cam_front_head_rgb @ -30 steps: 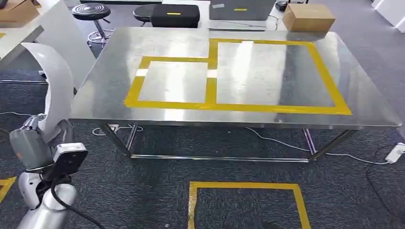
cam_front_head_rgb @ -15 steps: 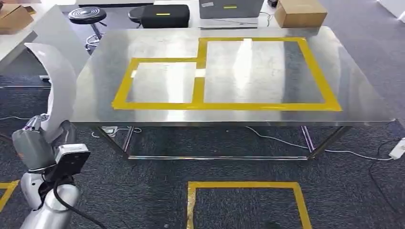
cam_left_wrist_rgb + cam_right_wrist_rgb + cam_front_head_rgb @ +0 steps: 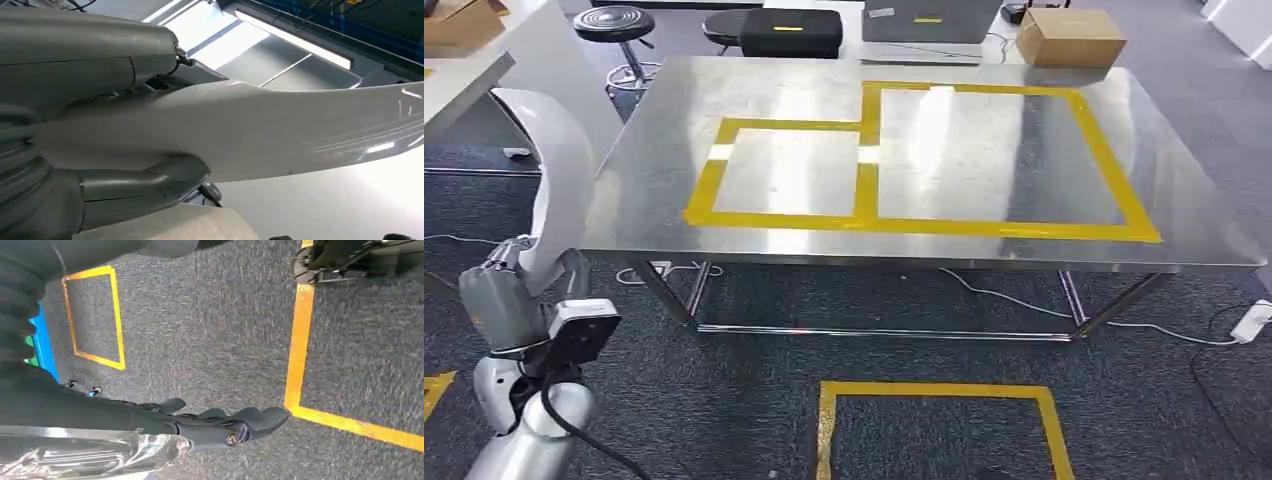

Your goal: Take the parts from the cabinet and place them on the table.

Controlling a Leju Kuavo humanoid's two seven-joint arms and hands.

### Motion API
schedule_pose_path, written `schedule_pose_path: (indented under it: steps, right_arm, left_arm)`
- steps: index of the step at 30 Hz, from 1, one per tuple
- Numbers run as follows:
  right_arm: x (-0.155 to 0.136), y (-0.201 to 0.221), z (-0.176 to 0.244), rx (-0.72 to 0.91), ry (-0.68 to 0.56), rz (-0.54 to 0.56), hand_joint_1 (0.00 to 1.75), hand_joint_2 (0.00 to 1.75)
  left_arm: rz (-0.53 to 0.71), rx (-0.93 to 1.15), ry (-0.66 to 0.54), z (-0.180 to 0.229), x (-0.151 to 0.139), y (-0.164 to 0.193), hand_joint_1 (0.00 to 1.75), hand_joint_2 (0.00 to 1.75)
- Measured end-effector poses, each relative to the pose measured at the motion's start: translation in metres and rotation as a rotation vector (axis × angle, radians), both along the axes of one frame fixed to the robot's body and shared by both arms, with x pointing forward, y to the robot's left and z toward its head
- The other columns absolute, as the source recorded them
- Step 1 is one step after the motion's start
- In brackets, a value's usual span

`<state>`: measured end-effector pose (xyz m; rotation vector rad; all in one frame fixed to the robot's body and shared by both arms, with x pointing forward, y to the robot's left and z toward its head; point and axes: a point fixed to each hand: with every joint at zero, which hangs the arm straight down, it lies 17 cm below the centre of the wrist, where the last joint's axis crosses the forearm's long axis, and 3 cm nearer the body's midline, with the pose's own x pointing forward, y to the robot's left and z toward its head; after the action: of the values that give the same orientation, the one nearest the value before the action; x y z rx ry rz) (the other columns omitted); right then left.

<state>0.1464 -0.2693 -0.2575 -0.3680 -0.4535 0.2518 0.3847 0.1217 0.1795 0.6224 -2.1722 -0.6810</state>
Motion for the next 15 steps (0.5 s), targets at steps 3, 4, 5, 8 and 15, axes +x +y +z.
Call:
schedule_pose_path:
  steps: [3,4,5,8,15]
  right_arm:
    - [-0.0015,-0.0001,-0.0004,0.000,0.004,-0.001,0.00,1.75]
    - [-0.0011,-0.0001,-0.0003,0.000,0.003,-0.001,0.00,1.75]
    - [-0.0004,-0.0001,-0.0002,0.000,0.002,-0.001,0.00,1.75]
    - [0.0023,0.0001,0.0005,0.000,-0.002,-0.001,0.00,1.75]
    - [0.0010,-0.0010,0.0003,-0.004,0.000,-0.001,0.00,1.75]
  left_arm:
    - [-0.001,0.001,0.002,-0.0005,-0.0002,-0.0002,1.75,1.75]
    - [-0.001,0.000,0.001,-0.0005,-0.0002,-0.0001,1.75,1.75]
    - [-0.001,0.001,0.001,-0.0005,-0.0002,-0.0002,1.75,1.75]
    - [-0.001,0.001,0.001,-0.0003,-0.0001,-0.0002,1.75,1.75]
    - [-0.001,0.001,0.001,-0.0005,-0.0004,-0.0005,1.75,1.75]
